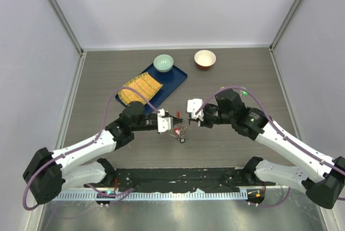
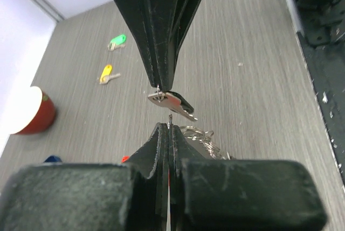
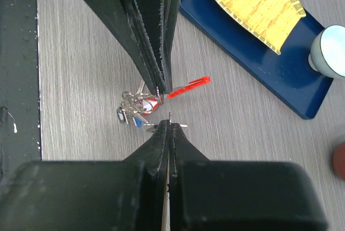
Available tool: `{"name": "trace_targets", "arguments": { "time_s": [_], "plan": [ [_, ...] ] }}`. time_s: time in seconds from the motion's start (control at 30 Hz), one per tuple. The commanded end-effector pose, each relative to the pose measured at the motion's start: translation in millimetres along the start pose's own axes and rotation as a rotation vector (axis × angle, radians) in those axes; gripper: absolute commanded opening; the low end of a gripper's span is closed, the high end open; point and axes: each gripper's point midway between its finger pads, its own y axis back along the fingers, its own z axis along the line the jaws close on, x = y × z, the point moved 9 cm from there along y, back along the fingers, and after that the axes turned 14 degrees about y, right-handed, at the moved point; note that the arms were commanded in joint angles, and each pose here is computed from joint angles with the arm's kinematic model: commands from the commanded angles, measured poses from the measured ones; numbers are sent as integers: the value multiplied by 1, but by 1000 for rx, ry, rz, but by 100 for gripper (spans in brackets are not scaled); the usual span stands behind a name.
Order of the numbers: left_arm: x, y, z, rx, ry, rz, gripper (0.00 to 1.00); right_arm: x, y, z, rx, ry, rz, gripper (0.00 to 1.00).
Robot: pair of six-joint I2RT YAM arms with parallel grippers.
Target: Put the keys on the keyring
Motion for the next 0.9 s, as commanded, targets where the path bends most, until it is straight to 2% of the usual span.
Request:
{"name": "trace_targets", "arguments": {
  "time_s": [0.0,0.1,0.47,0.63,0.87],
  "plan": [
    [-22,-6,8,-80,-121,46,0,-4,6,-5,75,32,6,1],
    [-28,-9,5,-79,-150,98,0,-3,6,-5,83,41,9,1],
    [-29,2,5,-91,-233,150,0,-2,6,5,87,74,5,1],
    [-31,-1,0,-93,-223,81,0,-2,-1,7,83,78,-8,1],
    [-32,-4,-13,-89,-236,44,0,-4,-7,7,81,85,-28,1]
  ]
}}
